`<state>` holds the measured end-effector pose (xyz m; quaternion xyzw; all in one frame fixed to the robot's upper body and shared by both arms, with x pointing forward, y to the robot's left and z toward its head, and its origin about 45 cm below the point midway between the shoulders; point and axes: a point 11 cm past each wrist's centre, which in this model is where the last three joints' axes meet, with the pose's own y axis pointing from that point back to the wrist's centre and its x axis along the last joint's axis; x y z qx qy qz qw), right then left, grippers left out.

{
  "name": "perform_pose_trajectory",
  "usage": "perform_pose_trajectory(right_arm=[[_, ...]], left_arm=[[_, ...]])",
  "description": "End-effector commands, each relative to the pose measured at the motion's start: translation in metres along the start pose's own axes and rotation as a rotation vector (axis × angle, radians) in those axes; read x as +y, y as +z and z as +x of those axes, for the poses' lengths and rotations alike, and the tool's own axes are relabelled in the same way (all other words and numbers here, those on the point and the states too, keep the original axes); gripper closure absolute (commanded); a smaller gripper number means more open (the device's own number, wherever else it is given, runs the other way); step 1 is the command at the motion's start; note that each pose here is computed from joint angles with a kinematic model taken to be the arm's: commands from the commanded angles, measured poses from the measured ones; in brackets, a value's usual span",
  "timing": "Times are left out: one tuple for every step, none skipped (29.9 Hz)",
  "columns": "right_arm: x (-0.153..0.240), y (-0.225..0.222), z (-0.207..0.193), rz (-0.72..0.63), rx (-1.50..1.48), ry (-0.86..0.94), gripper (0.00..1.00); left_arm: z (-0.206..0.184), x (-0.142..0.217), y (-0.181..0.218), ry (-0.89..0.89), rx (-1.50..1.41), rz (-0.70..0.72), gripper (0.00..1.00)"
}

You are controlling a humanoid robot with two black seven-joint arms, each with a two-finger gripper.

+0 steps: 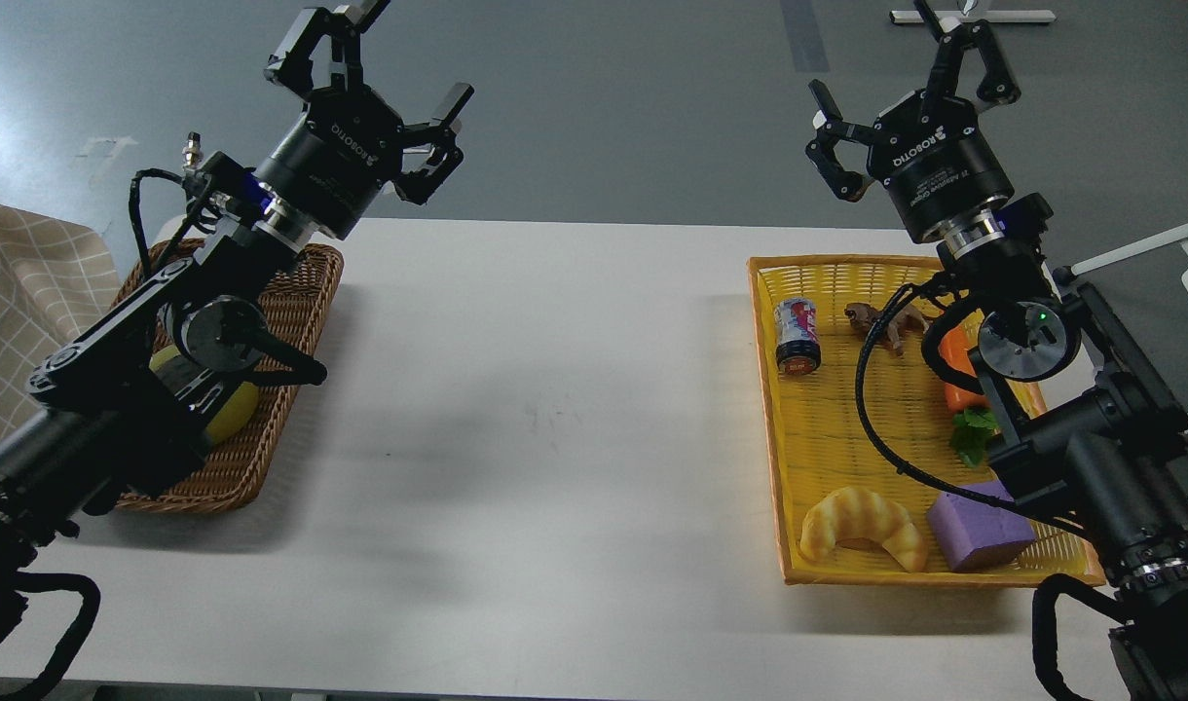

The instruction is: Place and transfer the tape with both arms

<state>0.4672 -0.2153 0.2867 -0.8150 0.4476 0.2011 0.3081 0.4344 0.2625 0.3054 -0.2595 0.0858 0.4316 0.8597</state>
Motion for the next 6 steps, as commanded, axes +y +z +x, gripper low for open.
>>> perform_pose_trajectory(right_arm=[[-0.0003,0.0023,-0.0013,0.003,-0.009,-0.001,0.0],[0.0002,0.0027,-0.0009,0.002,-0.01,0.0,0.0],[0.0006,0.0022,-0.0014,0.009,-0.012,-0.001,0.0],[0.0012,0.0008,-0.0015,0.018,-0.015,-0.001,0.0],[0.0012,0.0009,-0.0015,0.016,-0.015,-0.001,0.0],[0.0008,0.0017,-0.0017,0.012,-0.014,-0.002,0.0]], left_arm=[[0.0006,-0.0006,0.003,0.002,0.001,-0.01,0.02],[0.0004,-0.0011,0.0034,0.001,0.0,-0.011,0.02],[0.0006,-0.0006,0.0029,0.002,-0.001,-0.009,0.02],[0.0002,-0.0014,0.0035,0.001,0.001,-0.012,0.02],[0.0004,-0.0009,0.002,0.003,0.003,-0.01,0.02],[-0.0005,-0.0013,0.0017,0.001,0.005,-0.01,0.02]])
